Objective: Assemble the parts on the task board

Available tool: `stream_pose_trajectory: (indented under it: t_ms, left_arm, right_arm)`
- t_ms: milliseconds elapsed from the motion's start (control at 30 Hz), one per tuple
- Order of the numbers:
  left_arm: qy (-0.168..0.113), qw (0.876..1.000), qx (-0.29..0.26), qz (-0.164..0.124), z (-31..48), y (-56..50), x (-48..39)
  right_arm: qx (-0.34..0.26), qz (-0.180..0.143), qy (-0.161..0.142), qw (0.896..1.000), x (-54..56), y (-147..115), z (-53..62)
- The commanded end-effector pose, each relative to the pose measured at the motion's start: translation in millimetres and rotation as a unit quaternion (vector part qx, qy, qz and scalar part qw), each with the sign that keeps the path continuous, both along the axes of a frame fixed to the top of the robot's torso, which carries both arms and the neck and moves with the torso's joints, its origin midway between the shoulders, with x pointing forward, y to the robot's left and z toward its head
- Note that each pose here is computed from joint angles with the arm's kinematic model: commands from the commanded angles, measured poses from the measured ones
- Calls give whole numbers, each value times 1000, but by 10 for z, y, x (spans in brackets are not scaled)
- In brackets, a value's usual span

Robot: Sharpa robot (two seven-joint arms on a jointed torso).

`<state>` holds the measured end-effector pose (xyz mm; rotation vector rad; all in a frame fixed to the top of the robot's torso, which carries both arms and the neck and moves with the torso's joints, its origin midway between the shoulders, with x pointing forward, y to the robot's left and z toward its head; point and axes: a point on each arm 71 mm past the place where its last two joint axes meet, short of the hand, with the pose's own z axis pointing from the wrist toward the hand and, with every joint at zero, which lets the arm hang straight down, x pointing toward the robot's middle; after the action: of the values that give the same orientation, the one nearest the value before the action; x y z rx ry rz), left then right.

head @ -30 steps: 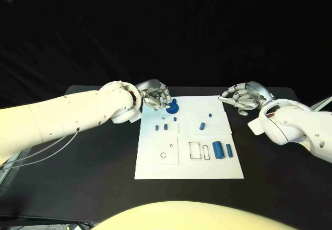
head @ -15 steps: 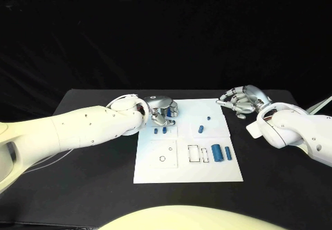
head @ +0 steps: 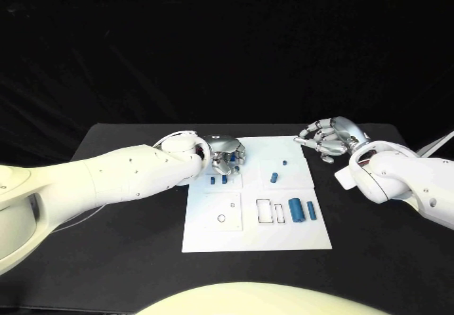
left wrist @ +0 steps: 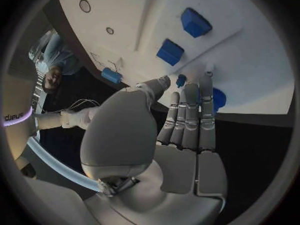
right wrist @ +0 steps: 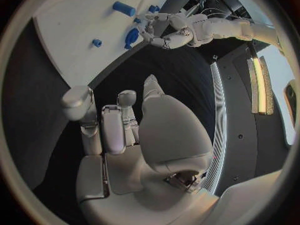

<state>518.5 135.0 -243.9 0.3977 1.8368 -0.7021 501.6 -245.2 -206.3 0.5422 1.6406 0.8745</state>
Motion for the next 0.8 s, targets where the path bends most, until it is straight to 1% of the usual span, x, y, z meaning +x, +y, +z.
stream_pose_trajectory:
  t_ms: [33,200,467,600,800]
  left_arm:
    - [-2,1000,1,1,1,-22,8]
    - [1,1000,4,3,-5,-34,14]
    - [13,1000,17,9,-33,-39,35]
    - [15,1000,22,13,-44,-38,55]
    - [15,1000,22,14,-54,-67,78]
  right_arm:
    - [0,2,-1,1000,-1,9,-2]
    - [0,2,0,1000,-2,10,-3]
    - [0,3,0,1000,-2,19,-4]
    - [0,4,0,1000,-2,21,-4]
    - [0,5,1,1000,-3,31,-5]
